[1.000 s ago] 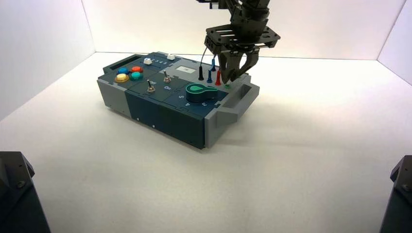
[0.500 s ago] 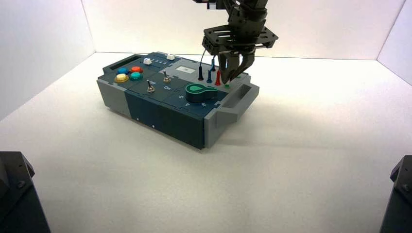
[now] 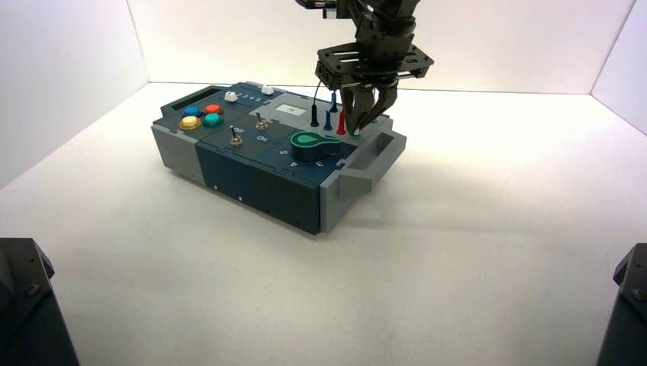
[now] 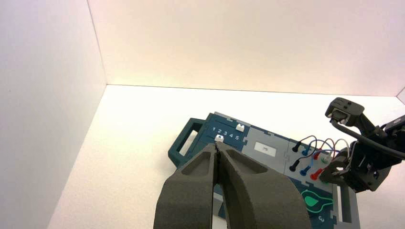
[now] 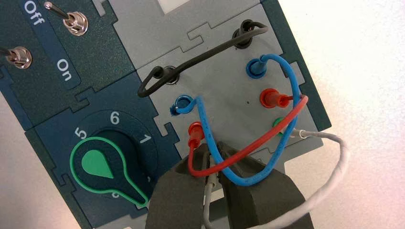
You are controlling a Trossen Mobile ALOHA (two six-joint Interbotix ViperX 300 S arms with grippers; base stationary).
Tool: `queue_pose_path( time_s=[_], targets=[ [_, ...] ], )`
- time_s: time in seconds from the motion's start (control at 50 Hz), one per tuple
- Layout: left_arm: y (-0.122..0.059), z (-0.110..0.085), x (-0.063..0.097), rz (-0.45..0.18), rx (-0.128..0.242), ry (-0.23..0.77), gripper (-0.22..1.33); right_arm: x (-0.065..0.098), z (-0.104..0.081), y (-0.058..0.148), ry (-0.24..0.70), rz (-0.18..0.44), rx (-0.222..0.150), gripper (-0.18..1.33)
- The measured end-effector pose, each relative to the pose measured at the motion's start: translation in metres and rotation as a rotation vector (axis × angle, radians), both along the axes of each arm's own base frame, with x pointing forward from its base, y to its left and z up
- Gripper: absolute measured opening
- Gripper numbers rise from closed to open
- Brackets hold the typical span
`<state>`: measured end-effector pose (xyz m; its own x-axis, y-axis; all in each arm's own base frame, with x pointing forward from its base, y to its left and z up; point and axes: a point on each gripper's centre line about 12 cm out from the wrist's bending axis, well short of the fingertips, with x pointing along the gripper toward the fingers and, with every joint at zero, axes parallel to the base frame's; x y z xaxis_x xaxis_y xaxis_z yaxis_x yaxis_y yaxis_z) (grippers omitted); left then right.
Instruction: Insert the white wire.
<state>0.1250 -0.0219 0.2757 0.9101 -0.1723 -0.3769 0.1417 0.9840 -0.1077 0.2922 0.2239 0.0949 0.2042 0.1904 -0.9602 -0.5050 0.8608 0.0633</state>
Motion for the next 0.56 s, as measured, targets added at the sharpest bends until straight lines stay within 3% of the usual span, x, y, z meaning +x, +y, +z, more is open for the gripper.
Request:
queue_pose_path(
  time_s=[0.56],
  targets=[
    [0.0001,-0.0025,-0.0005,0.0,0.002,0.003,-0.16,0.0021,0.0002,0.0026,-0.011,0.018,-0.001,0.05]
  ],
)
